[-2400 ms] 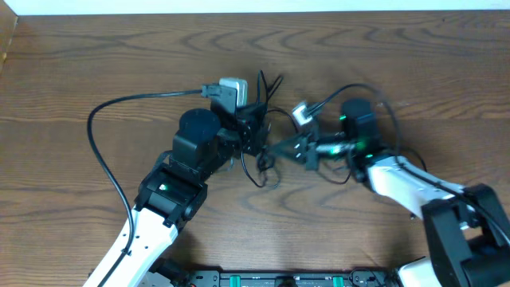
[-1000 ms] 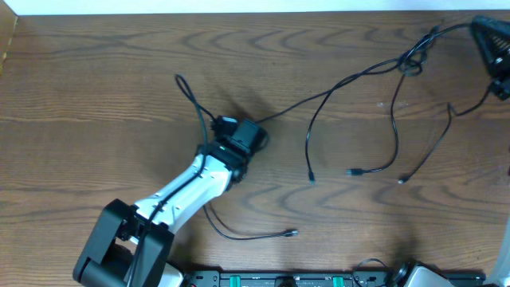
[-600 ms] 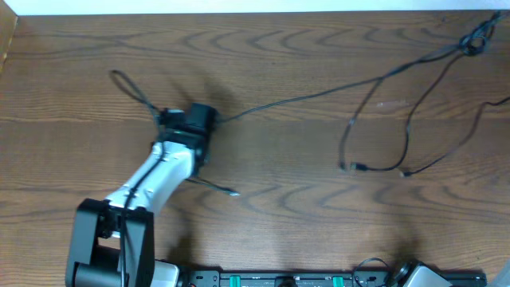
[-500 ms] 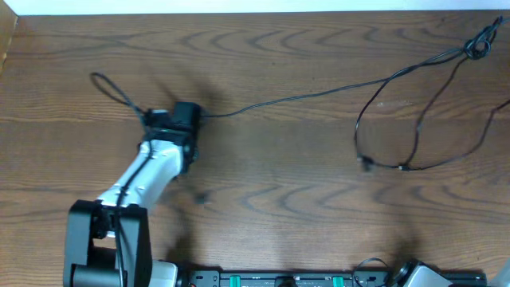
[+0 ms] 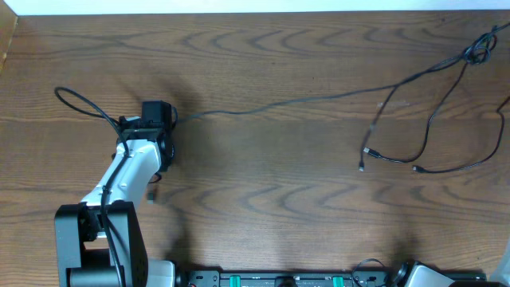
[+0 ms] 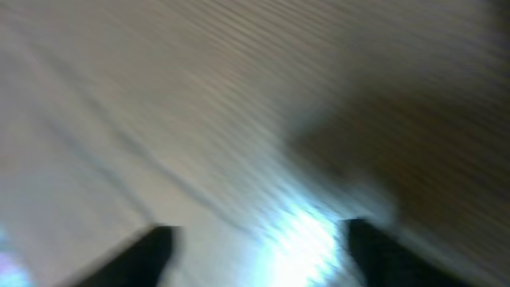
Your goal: Untangle cables
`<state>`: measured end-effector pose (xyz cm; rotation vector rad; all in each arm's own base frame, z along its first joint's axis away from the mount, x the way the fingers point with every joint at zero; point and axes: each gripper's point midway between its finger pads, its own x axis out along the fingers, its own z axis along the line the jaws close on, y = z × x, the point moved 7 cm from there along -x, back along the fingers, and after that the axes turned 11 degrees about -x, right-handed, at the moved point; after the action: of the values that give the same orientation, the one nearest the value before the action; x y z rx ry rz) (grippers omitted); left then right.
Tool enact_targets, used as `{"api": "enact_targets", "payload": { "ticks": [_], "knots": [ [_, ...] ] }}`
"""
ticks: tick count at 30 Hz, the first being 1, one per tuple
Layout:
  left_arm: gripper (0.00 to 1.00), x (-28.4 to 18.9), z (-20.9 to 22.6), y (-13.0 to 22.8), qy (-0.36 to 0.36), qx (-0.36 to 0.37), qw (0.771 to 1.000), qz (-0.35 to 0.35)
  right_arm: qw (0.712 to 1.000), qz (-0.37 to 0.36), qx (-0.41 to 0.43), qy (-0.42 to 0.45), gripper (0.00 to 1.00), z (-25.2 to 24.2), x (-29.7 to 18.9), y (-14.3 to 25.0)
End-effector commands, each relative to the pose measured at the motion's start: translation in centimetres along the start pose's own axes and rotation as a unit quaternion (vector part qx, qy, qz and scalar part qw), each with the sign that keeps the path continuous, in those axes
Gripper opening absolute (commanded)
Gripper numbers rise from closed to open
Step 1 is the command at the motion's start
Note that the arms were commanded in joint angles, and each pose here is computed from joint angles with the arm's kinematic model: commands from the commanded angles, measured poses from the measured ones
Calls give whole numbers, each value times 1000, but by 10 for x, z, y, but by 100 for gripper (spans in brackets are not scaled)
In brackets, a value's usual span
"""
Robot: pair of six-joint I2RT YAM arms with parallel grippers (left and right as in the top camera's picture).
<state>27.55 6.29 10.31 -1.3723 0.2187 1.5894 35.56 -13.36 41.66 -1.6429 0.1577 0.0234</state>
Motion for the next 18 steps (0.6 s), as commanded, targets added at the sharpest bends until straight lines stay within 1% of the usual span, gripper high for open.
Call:
{"api": "enact_targets", "payload": {
  "ticks": [1,2,3,4,5,6,8,9,10,11,12,13,14,15,16,17,18],
  "knots": [
    [93,-8,-33,14,165,16,982,88,999,5,-23,-22,1,22,2,-5],
    [93,-14,-46,18,228,37,967,109,999,10,-33,-31,1,29,3,-4],
    [93,-24,-59,22,306,67,941,129,998,13,-45,-39,1,34,4,-3],
    [94,-35,-70,26,376,96,910,143,997,17,-58,-48,1,40,5,-1],
    [94,-47,-78,30,442,123,875,154,996,20,-70,-55,1,45,5,0],
    [94,-77,-88,39,577,171,780,173,993,27,-89,-68,1,53,6,2],
    [95,-111,-89,45,702,202,659,179,992,38,-93,-77,1,58,6,7],
    [97,-125,-88,46,749,209,604,175,992,44,-91,-80,1,60,6,9],
    [98,-140,-85,46,797,212,540,168,991,49,-89,-84,1,62,6,11],
    [100,-151,-81,46,827,211,494,164,991,54,-85,-87,1,64,6,12],
    [98,-159,-79,46,850,208,456,164,991,55,-78,-89,1,66,6,12],
    [98,-161,-80,48,849,210,455,170,992,55,-73,-90,1,66,6,12],
    [98,-161,-81,51,845,213,459,175,992,54,-68,-95,1,69,6,12],
    [98,-158,-84,55,830,221,479,180,991,54,-67,-99,1,70,6,12],
    [98,-152,-87,60,809,232,509,183,991,53,-67,-106,1,72,6,11],
    [98,-145,-90,64,781,244,544,185,990,51,-66,-114,1,75,6,11],
    [98,-136,-93,68,746,255,586,189,989,49,-66,-120,1,76,5,11]
  ]
}}
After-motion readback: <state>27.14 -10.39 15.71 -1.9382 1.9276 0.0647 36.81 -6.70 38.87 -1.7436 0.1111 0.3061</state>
